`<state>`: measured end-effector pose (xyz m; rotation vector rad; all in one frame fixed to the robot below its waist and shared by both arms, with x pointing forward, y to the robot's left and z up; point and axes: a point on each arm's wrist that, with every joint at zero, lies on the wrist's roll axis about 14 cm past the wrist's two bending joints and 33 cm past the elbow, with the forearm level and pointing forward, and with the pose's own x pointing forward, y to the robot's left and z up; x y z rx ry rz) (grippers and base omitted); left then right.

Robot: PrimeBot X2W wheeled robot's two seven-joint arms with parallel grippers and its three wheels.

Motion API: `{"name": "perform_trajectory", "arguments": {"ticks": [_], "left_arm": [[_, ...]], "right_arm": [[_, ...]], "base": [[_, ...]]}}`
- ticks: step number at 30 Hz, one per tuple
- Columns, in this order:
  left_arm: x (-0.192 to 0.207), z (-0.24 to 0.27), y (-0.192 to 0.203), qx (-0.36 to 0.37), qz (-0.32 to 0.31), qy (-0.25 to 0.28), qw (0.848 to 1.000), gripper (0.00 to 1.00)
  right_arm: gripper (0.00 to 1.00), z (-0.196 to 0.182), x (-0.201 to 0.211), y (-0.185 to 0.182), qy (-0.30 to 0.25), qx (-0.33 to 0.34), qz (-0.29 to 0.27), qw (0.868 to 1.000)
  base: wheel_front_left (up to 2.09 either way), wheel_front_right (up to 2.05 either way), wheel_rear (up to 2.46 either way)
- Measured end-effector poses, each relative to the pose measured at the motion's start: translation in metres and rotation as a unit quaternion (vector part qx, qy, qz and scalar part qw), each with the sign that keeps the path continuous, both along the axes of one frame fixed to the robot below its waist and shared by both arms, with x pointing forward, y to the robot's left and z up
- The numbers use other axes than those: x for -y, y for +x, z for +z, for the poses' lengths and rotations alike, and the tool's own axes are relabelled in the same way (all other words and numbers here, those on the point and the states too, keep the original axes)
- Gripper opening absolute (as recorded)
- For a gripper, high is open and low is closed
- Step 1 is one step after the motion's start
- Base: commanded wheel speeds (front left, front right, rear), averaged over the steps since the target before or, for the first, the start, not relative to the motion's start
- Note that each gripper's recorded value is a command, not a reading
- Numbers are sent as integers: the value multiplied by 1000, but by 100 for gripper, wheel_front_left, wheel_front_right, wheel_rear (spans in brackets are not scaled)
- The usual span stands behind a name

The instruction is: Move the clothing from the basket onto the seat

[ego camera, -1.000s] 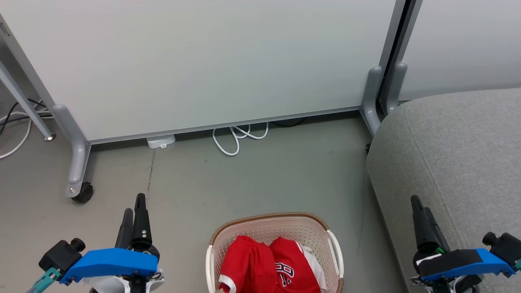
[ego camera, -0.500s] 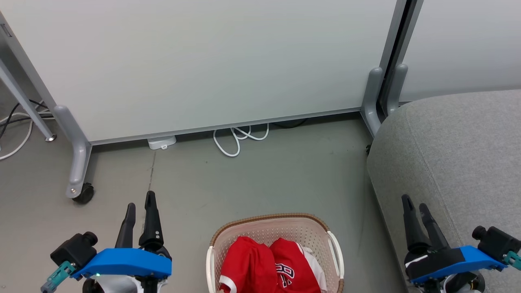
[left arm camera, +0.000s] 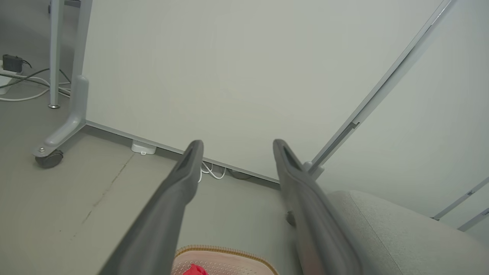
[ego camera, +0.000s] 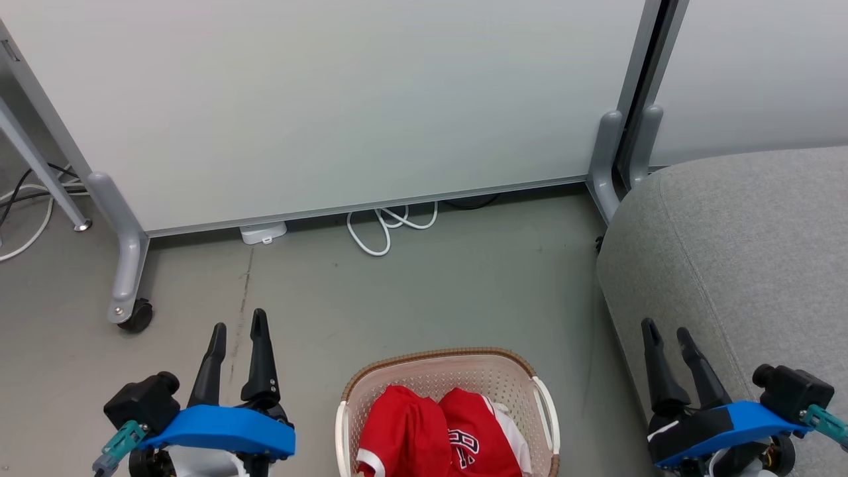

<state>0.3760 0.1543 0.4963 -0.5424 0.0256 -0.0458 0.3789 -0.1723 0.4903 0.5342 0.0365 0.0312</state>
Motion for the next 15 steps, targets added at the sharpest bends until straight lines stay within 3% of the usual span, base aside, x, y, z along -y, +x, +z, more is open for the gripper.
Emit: {"name": "perform_trajectory", "arguments": {"ticks": [15], "left_arm": [[9,-5,-3,6,-18,66,998,100]], "right_arm": [[100,2,-2,0,-70,9,9,997]], "base": [[0,0,0]]}}
